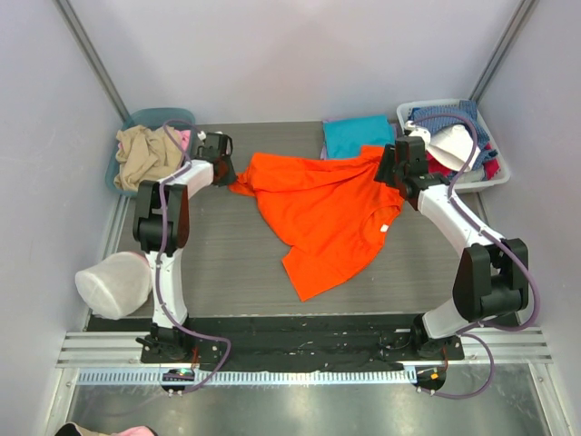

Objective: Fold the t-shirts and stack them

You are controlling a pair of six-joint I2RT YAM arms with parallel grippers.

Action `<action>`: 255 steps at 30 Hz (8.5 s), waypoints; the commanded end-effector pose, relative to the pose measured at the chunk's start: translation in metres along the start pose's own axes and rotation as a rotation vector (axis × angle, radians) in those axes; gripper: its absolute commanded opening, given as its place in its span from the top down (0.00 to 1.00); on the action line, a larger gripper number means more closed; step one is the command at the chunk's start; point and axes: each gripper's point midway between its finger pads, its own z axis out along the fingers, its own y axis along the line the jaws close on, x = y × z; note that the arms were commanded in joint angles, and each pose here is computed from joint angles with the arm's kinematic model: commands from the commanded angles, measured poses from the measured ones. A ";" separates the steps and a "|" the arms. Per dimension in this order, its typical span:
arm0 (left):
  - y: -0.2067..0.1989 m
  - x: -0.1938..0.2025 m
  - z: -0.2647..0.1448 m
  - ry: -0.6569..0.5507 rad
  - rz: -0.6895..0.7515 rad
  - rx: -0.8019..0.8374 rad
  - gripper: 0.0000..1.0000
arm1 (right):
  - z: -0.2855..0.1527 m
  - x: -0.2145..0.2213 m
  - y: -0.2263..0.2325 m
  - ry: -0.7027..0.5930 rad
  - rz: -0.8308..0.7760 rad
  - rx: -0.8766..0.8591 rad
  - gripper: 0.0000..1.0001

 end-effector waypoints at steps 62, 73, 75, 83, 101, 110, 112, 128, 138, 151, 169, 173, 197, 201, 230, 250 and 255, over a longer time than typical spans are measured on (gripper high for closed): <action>-0.004 0.021 -0.094 0.041 -0.008 0.128 1.00 | -0.207 0.304 0.126 0.143 0.550 -0.096 0.40; -0.002 0.020 -0.095 0.035 -0.007 0.123 1.00 | -0.201 0.316 0.135 0.146 0.553 -0.100 0.41; -0.003 0.020 -0.095 0.034 -0.005 0.125 1.00 | -0.202 0.317 0.141 0.148 0.545 -0.106 0.42; -0.001 0.020 -0.095 0.034 0.000 0.122 1.00 | -0.195 0.326 0.158 0.151 0.544 -0.121 0.42; 0.000 0.023 -0.094 0.036 0.003 0.115 1.00 | -0.174 0.342 0.150 0.176 0.546 -0.079 0.49; 0.001 0.025 -0.092 0.041 0.003 0.110 1.00 | -0.162 0.348 0.139 0.170 0.534 -0.041 0.69; 0.002 0.026 -0.092 0.043 0.003 0.108 1.00 | -0.160 0.349 0.137 0.168 0.529 -0.034 0.85; -0.010 -0.002 -0.172 -0.044 -0.028 0.191 1.00 | -0.240 0.220 0.117 -0.029 0.307 -0.131 0.99; 0.012 0.019 -0.303 -0.164 0.011 0.256 1.00 | -0.300 0.105 0.082 -0.104 0.194 -0.205 0.99; 0.030 0.047 -0.374 -0.216 0.006 0.285 1.00 | -0.340 0.008 0.099 -0.364 -0.062 -0.238 0.99; 0.032 0.065 -0.340 -0.145 -0.005 0.265 1.00 | -0.212 0.171 0.111 0.100 -0.196 -0.185 0.99; 0.035 0.069 -0.336 -0.136 -0.007 0.255 1.00 | -0.172 0.199 0.124 0.228 -0.284 -0.189 0.99; 0.041 0.087 -0.327 -0.107 -0.025 0.240 1.00 | -0.169 0.166 0.110 0.227 -0.529 -0.262 0.24; 0.041 0.088 -0.328 -0.105 -0.025 0.241 1.00 | -0.168 0.161 0.109 0.208 -0.586 -0.268 0.24; 0.045 0.099 -0.323 -0.087 -0.031 0.236 1.00 | -0.146 0.213 0.124 0.333 -0.716 -0.372 0.40; 0.045 0.103 -0.320 -0.077 -0.037 0.237 1.00 | -0.149 0.186 0.124 0.233 -0.676 -0.347 0.48; 0.043 0.104 -0.320 -0.073 -0.043 0.246 1.00 | -0.149 0.185 0.124 0.234 -0.693 -0.341 0.48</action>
